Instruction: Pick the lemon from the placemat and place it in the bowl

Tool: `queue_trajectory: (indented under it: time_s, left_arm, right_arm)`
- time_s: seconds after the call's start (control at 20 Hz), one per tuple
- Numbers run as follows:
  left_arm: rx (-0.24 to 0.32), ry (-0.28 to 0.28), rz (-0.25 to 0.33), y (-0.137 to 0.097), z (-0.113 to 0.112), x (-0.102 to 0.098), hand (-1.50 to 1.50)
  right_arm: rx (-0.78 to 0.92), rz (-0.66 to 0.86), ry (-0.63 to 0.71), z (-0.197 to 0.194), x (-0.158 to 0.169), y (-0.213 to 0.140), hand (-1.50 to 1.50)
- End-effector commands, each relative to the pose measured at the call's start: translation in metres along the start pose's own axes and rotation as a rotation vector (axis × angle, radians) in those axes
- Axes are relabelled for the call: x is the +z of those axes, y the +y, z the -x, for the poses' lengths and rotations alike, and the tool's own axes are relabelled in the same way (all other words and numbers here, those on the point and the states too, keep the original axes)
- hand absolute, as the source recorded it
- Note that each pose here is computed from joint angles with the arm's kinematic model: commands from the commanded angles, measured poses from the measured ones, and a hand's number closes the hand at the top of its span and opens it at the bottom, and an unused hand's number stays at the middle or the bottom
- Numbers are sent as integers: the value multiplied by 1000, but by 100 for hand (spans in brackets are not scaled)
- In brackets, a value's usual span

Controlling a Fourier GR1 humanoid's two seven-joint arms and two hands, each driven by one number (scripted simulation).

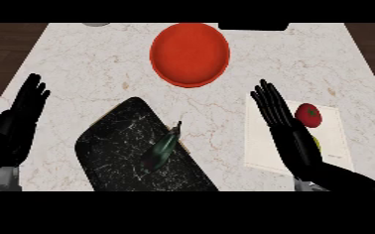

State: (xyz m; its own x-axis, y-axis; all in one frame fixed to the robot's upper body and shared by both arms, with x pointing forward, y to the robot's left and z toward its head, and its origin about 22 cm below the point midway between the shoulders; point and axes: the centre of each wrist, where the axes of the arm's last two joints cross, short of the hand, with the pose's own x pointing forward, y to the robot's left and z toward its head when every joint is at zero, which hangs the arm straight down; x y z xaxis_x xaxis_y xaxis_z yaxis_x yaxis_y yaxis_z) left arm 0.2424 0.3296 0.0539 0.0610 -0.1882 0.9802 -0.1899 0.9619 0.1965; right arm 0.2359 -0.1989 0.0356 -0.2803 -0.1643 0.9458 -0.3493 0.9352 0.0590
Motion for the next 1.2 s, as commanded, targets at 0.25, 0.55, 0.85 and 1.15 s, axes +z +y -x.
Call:
queue_trajectory:
  time_s: [0.25,0.55,0.85,1.15]
  left_arm:
    - [38,-136,124,-60,-16,-7,0]
    - [89,-83,148,-71,0,-1,0]
    - [92,-76,208,-124,-8,0,0]
    - [74,-77,210,-109,2,-8,0]
  right_arm:
    - [337,363,445,30,42,-48,150]
    - [538,908,126,34,61,-40,-150]
    - [683,967,-71,10,71,-6,-150]
    - [805,1051,167,-39,98,-11,-150]
